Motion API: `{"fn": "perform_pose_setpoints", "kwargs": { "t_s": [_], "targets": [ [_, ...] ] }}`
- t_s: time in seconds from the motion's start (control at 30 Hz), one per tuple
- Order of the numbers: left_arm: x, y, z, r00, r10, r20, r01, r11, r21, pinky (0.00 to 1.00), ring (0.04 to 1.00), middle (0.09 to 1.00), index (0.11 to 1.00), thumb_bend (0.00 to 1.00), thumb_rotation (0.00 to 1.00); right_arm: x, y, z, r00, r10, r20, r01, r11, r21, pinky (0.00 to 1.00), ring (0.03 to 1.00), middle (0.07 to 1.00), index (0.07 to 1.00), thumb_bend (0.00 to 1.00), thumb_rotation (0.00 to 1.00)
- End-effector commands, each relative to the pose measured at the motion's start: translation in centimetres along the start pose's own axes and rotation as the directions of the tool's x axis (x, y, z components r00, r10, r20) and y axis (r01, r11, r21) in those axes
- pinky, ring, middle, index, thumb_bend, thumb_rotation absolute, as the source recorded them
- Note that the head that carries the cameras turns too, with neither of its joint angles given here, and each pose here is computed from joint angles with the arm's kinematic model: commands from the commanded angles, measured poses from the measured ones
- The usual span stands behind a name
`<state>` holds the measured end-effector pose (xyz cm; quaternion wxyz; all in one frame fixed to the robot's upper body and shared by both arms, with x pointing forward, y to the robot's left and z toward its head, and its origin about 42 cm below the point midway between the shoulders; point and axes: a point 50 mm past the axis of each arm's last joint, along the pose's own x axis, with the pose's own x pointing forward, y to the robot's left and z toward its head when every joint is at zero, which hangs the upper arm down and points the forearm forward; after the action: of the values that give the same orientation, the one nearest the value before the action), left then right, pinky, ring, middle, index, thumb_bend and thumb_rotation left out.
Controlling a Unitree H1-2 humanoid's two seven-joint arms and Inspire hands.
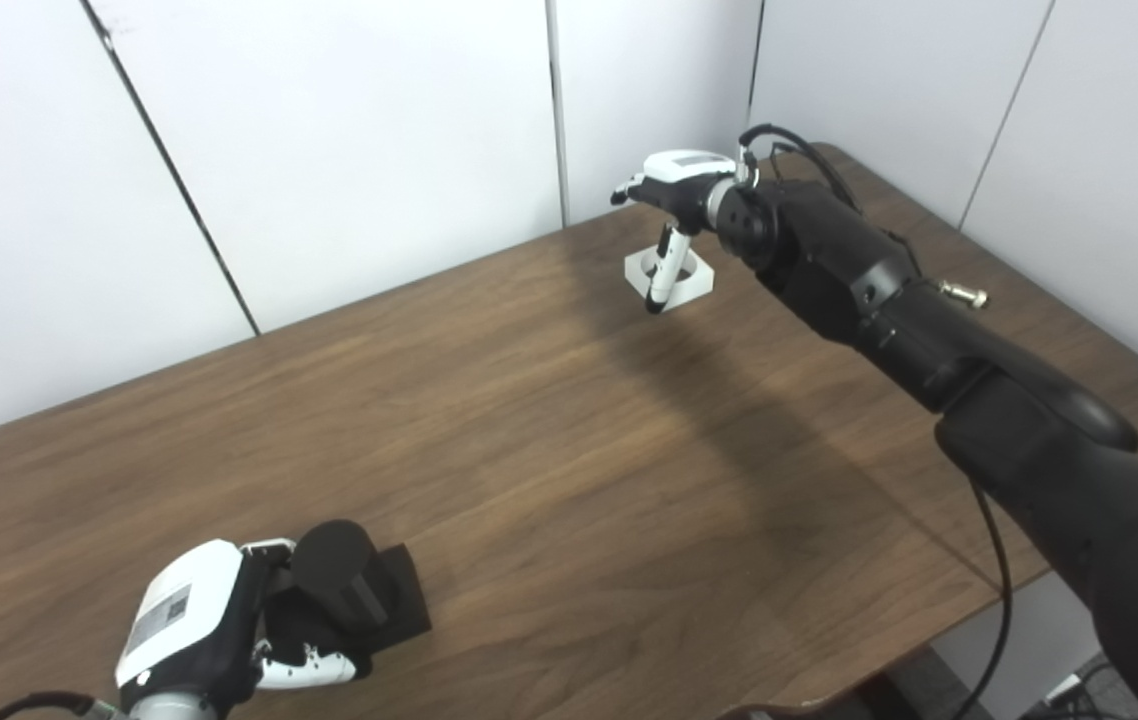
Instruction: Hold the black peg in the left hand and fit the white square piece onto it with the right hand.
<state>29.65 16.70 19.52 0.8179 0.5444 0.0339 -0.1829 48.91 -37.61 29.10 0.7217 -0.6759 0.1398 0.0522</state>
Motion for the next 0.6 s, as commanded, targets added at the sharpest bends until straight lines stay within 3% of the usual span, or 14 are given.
{"fn": "perform_pose_setpoints", "kwargs": {
  "t_s": [0.0,0.57],
  "targets": [
    [-0.4,-0.8,-2.1,0.995,-0.046,-0.087,0.051,0.997,0.051,0.90,0.864,0.760,0.481,0.52,0.06,0.0,-4.0,-0.1,0.997,-0.074,-0.007,0.074,0.996,-0.045,1.00,1.000,0.978,0.911,1.00,0.19],
    [-1.1,-0.1,-1.6,0.993,-0.054,-0.107,0.056,0.998,0.016,0.94,0.892,0.781,0.483,0.52,0.05,1.0,-3.8,-1.6,0.992,0.005,-0.127,-0.036,0.969,-0.246,1.00,1.000,0.973,0.872,0.96,0.17]
  ]
}}
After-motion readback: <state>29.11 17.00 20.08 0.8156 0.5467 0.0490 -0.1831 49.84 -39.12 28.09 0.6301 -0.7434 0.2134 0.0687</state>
